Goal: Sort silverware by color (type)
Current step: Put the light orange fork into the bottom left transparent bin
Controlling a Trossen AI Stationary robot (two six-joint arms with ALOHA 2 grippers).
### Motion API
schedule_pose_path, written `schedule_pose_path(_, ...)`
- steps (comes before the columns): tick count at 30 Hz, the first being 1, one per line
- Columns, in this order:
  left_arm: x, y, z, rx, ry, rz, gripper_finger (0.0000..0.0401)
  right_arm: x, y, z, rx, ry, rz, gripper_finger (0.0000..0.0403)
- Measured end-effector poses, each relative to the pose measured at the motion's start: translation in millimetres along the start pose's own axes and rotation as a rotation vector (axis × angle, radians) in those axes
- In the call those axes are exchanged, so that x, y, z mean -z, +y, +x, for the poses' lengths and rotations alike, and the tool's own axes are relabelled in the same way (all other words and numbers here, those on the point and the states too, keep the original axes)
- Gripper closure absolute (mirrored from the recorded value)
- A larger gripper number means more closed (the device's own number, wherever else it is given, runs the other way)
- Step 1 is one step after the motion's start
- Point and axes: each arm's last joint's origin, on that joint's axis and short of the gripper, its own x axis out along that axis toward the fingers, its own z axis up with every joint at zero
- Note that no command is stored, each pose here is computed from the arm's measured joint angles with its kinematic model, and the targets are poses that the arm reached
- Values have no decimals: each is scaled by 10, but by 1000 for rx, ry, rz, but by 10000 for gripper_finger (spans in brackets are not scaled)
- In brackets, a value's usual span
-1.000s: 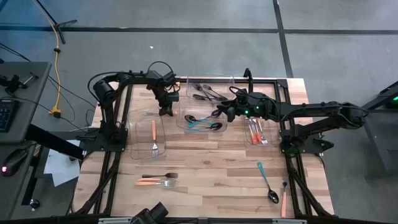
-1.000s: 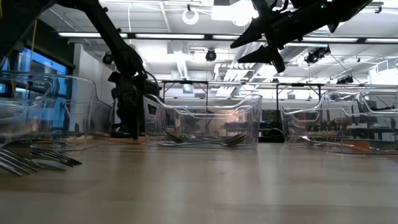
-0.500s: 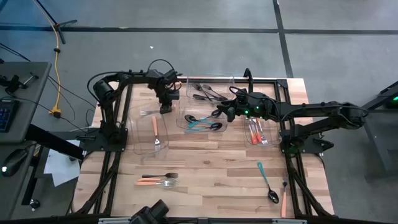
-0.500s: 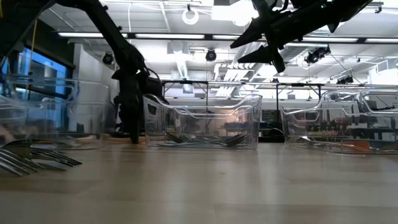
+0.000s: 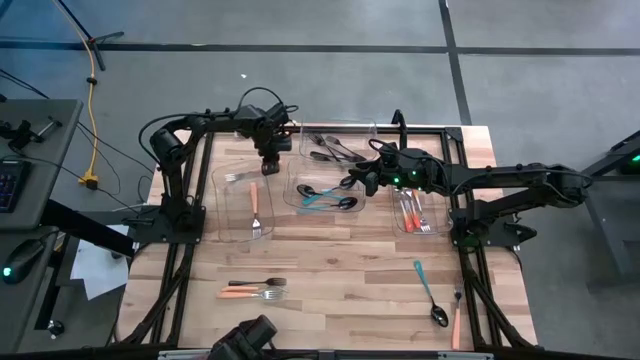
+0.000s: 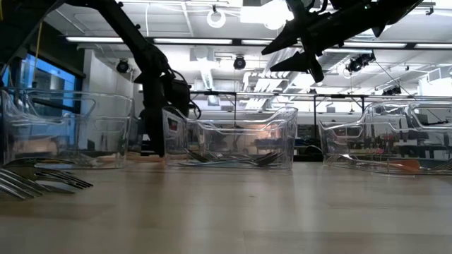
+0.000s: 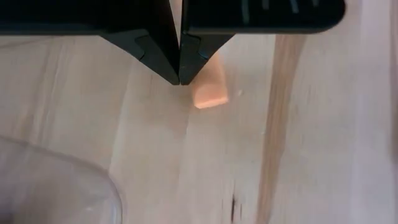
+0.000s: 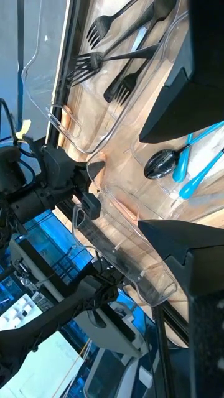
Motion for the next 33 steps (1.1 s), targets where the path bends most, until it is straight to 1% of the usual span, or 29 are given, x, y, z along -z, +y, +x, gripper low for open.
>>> schedule_pose_path(3,5,7,-2,-19,12,2,401,0,-1,0,0,0,0,206)
schedule_pose_path(6,-2,25,-14,-69,25,6,401,0,0,0,0,0,0,206)
schedule_pose_path(8,-20,44,-22,-106,19,-4,401,0,-1,0,0,0,0,206)
schedule_pose_path(13,-37,69,-33,-149,-1,-36,401,0,0,0,0,1,0,206)
schedule_pose_path(20,-45,-3,-266,-156,-65,-40,401,1,-1,0,0,1,0,206)
schedule_pose_path(23,-53,-41,-405,-172,-113,-63,401,1,0,0,0,1,0,206)
schedule_pose_path(25,-64,-70,-489,-165,-159,-115,401,1,0,0,0,1,0,206)
schedule_pose_path(30,-85,-233,-619,-39,-358,-265,401,1,0,0,0,1,0,206)
schedule_pose_path(33,-34,-376,-653,-16,-462,-333,401,3,-2,0,2,3,-1,206)
